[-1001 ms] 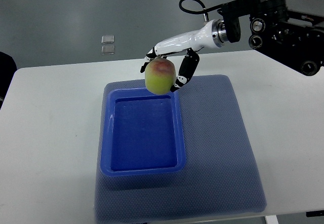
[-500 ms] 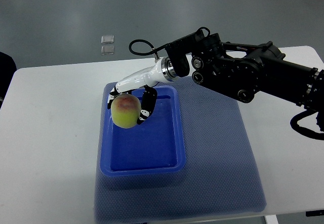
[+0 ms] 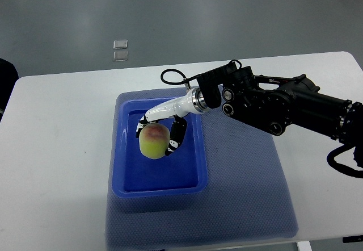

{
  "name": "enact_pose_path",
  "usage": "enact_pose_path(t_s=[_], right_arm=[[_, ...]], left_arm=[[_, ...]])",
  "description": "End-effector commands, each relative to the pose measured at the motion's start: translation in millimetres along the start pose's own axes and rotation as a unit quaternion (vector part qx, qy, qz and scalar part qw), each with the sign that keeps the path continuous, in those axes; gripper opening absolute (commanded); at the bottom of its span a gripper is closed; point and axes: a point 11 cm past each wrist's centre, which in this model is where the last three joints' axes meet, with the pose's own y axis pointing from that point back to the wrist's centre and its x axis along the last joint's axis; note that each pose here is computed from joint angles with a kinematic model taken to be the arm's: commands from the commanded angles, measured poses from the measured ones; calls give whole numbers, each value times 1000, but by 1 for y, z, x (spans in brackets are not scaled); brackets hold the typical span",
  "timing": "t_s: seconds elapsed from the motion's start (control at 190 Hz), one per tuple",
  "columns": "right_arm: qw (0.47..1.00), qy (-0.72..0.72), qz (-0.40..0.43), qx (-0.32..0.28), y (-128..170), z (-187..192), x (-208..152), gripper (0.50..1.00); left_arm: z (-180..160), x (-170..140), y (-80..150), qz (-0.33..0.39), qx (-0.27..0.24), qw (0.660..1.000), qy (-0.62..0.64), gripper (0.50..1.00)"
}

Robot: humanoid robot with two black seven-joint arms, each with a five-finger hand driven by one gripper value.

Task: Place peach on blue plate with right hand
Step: 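Lower the peach into the tray and open the right hand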

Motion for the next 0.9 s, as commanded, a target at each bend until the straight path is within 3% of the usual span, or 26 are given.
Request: enact_pose_path(t_s=[0.0,0.153,0.205,0.269,0.532,0.716,0.743,0.895], right_arm=[[1000,-5,0,-10,-3,5,-6,844],[1000,-10,-1,-11,-4,7,-10,864],[1000,-11,3,-10,-4,7,-10,913],[1000,-11,7,-11,-3,8,-8,928],[999,-41,17,-15,18,22,3,930],[991,-126,28,34,35,17,21,930],[982,-167,63,54,51,22,34,930],[962,-231,105,96,62,24,45,930]], left_arm=[[0,0,0,0,0,1000,0,1000],[1,-2,0,-2,-1,1000,0,1000],[1,-2,0,-3,-1,1000,0,1000],[1,-2,0,-3,-1,1000,0,1000],[3,-3,0,-4,-2,1000,-1,1000],[4,-2,0,-2,-3,1000,-1,1000],[5,-1,1,-1,-4,1000,-1,1000],[5,-3,1,-4,-5,1000,-2,1000]])
